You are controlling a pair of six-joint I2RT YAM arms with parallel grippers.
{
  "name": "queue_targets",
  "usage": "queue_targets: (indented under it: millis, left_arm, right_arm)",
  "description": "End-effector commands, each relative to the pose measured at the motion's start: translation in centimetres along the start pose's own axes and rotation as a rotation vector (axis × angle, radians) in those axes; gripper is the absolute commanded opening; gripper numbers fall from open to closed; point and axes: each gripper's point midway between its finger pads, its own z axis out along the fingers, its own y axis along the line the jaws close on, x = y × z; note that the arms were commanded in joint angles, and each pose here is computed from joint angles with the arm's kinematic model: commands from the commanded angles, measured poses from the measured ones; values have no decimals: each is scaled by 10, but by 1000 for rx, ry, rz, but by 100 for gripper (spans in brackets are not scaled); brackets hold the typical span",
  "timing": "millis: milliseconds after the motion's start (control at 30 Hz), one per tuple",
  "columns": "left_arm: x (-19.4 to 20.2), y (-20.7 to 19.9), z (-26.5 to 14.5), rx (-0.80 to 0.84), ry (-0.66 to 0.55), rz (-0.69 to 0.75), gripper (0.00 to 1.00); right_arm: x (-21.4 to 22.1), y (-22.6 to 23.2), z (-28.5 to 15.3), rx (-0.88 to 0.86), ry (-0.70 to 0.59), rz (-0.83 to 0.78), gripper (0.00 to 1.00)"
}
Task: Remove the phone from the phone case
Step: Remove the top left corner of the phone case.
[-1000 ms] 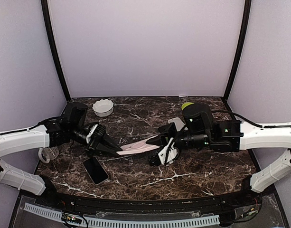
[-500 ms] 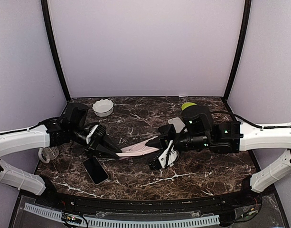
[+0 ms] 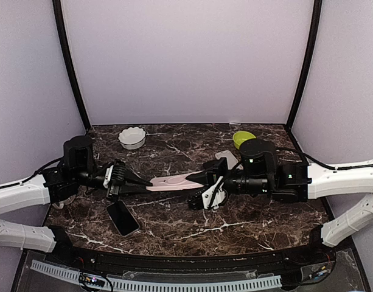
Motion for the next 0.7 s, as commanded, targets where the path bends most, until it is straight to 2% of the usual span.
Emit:
queue_targets:
  millis: [0, 133, 400, 533, 667]
  left_arm:
    - [10, 25, -1, -126, 57, 56, 11]
    - [13, 17, 1, -67, 76, 39, 7]
    - [24, 5, 8, 36, 100, -40, 10]
    - [30, 13, 7, -26, 131, -11, 6]
    - [35, 7, 8, 1, 135, -16, 7]
  right_arm:
    - [-76, -58, -24, 207, -268, -32, 0]
    - [-71, -51, -20, 175, -235, -80, 0]
    - [-71, -45, -17, 120, -217, -177, 0]
    - [-77, -42, -18, 96, -247, -183, 0]
    - [-92, -37, -19, 69, -314, -154, 0]
